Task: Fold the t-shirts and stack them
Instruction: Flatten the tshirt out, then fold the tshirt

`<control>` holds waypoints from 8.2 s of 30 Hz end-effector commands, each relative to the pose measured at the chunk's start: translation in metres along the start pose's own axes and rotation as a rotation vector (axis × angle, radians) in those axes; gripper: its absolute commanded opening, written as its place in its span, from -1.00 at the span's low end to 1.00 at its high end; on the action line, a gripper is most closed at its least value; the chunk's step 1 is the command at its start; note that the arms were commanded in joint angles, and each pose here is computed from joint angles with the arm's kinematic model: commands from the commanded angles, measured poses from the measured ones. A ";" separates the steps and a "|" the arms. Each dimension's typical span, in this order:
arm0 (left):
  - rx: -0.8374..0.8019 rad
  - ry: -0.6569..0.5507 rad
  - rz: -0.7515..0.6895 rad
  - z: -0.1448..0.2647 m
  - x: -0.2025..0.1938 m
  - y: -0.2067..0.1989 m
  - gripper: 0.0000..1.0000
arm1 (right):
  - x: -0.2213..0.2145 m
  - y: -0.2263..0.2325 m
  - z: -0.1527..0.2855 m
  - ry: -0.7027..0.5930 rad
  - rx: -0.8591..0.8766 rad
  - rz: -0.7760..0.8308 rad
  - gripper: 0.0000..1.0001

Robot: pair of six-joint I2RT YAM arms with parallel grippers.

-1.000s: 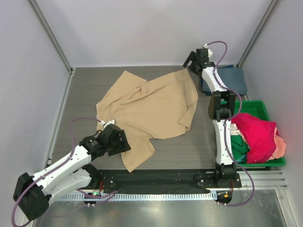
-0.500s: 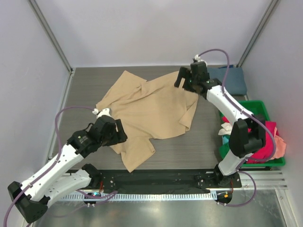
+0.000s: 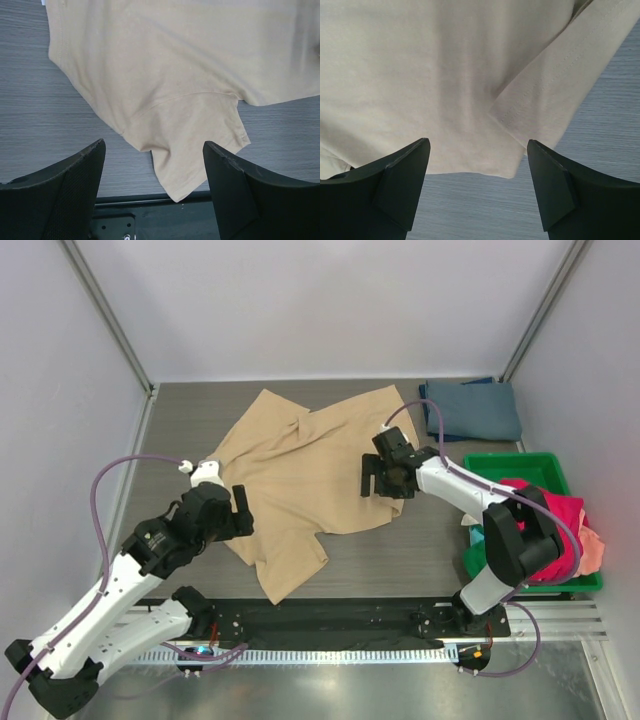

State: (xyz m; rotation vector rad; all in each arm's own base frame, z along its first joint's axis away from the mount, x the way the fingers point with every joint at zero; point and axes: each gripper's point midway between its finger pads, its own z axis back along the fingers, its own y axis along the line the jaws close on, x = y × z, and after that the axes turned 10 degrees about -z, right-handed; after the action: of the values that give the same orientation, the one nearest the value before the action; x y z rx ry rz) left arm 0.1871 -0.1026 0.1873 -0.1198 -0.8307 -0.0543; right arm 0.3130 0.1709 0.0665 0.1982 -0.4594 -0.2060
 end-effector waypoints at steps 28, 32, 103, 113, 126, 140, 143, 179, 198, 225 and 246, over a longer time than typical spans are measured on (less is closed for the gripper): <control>0.025 -0.049 -0.005 0.002 0.005 0.008 0.57 | 0.009 -0.012 -0.039 -0.027 -0.213 0.095 -0.34; 0.025 -0.052 -0.004 0.002 0.005 0.008 0.57 | 0.008 -0.015 -0.037 -0.024 -0.225 0.100 -0.54; 0.252 0.297 0.317 -0.134 -0.088 0.053 -0.99 | 0.010 -0.141 0.011 -0.169 -0.121 -0.435 -0.98; 0.449 0.105 0.530 -0.090 -0.053 0.121 -0.99 | 0.006 -0.135 0.012 -0.154 -0.086 -0.437 -0.98; 0.242 0.090 0.675 -0.073 -0.054 0.081 0.82 | -0.003 -0.132 0.007 -0.135 -0.059 -0.446 -0.98; 0.327 0.207 0.470 -0.043 -0.106 0.044 0.57 | -0.009 -0.124 0.009 -0.123 -0.009 -0.450 -0.98; 0.336 0.282 0.450 -0.043 -0.132 0.036 0.56 | -0.012 -0.125 0.009 -0.119 -0.011 -0.451 -0.98; 0.232 0.440 0.403 -0.069 -0.196 -0.002 0.09 | -0.010 -0.126 -0.009 -0.083 -0.020 -0.444 -0.98; 0.129 0.295 0.370 -0.010 -0.106 -0.008 -0.99 | -0.010 -0.115 0.073 -0.264 0.088 -0.565 -0.98; 0.018 0.199 0.106 0.044 -0.023 -0.016 -0.91 | -0.025 -0.114 0.169 -0.401 0.153 -0.646 -0.97; 0.111 0.340 -0.078 -0.115 0.100 0.021 -1.00 | 0.100 -0.127 0.083 -0.427 -0.020 -0.694 -0.98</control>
State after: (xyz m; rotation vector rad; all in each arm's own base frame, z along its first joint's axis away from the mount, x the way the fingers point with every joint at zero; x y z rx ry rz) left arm 0.3187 -0.0984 0.1776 0.0365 -0.4672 -0.0327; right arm 0.3100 0.0253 0.1248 0.2673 -0.6735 -0.9308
